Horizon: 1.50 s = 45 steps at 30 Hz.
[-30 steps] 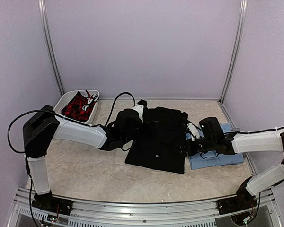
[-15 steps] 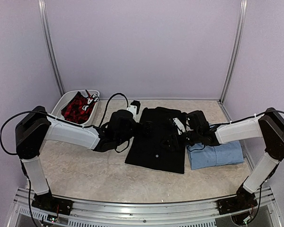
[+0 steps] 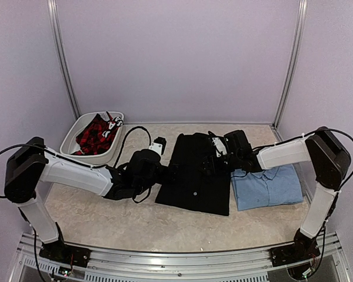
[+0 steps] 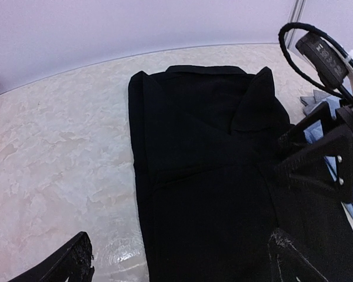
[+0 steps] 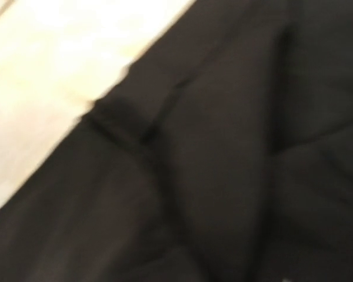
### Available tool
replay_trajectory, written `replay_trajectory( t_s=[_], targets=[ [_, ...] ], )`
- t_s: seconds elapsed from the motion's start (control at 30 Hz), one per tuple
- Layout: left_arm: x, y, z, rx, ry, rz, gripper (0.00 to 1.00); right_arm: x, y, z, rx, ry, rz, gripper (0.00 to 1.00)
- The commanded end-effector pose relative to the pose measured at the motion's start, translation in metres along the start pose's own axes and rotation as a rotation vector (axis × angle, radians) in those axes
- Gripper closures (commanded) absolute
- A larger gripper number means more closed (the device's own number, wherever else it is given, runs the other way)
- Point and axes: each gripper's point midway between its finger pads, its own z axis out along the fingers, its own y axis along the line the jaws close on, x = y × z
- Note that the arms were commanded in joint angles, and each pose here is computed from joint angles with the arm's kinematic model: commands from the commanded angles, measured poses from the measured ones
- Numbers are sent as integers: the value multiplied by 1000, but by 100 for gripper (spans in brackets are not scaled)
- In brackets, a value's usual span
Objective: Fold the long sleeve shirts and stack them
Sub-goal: Smooth out the 2/3-rectangle-folded shirt at the center of the board, then move the 2/3-rectangle-folded shirt to the center of the board.
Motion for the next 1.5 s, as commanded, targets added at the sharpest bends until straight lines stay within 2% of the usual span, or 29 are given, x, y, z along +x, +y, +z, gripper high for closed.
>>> replay_trajectory(
  t_s=[0.0, 0.13, 0.17, 0.23, 0.27, 0.37, 0.43, 0.63, 0.8, 1.0, 1.2, 1.47],
  targets=[
    [-8, 2, -21, -11, -8, -15, 1, -17, -26, -12, 150, -40, 1, 25],
    [-13, 10, -34, -11, -17, -45, 1, -30, -20, -39, 169, -85, -68, 20],
    [-14, 12, -36, -19, -21, -48, 1, -32, -18, -45, 168, -91, -85, 17],
    [-18, 17, -40, -35, -34, -47, 1, -31, -11, -56, 156, -88, -120, 3],
    [-20, 19, -41, -40, -37, -43, 1, -29, -8, -60, 155, -83, -139, 1],
    [-23, 14, -40, -24, -25, -5, 1, -22, 4, -75, 167, -79, -187, 1],
    [-27, 2, -35, 21, -7, 34, 1, -15, 4, -86, 182, -81, -165, 1],
    [-23, -70, -8, 278, 95, 167, 1, -4, -10, -124, 269, -151, -73, 4],
    [7, -130, 17, 452, 188, 233, 1, 5, -24, -135, 343, -139, -34, 4],
    [41, -168, 42, 578, 309, 231, 1, 11, -37, -138, 389, -115, 7, 4],
    [100, -160, 69, 538, 431, 225, 1, 16, -36, -138, 364, -112, 12, 4],
    [143, -142, 65, 523, 500, 190, 1, 32, -34, -134, 335, -71, 14, 4]
  ],
)
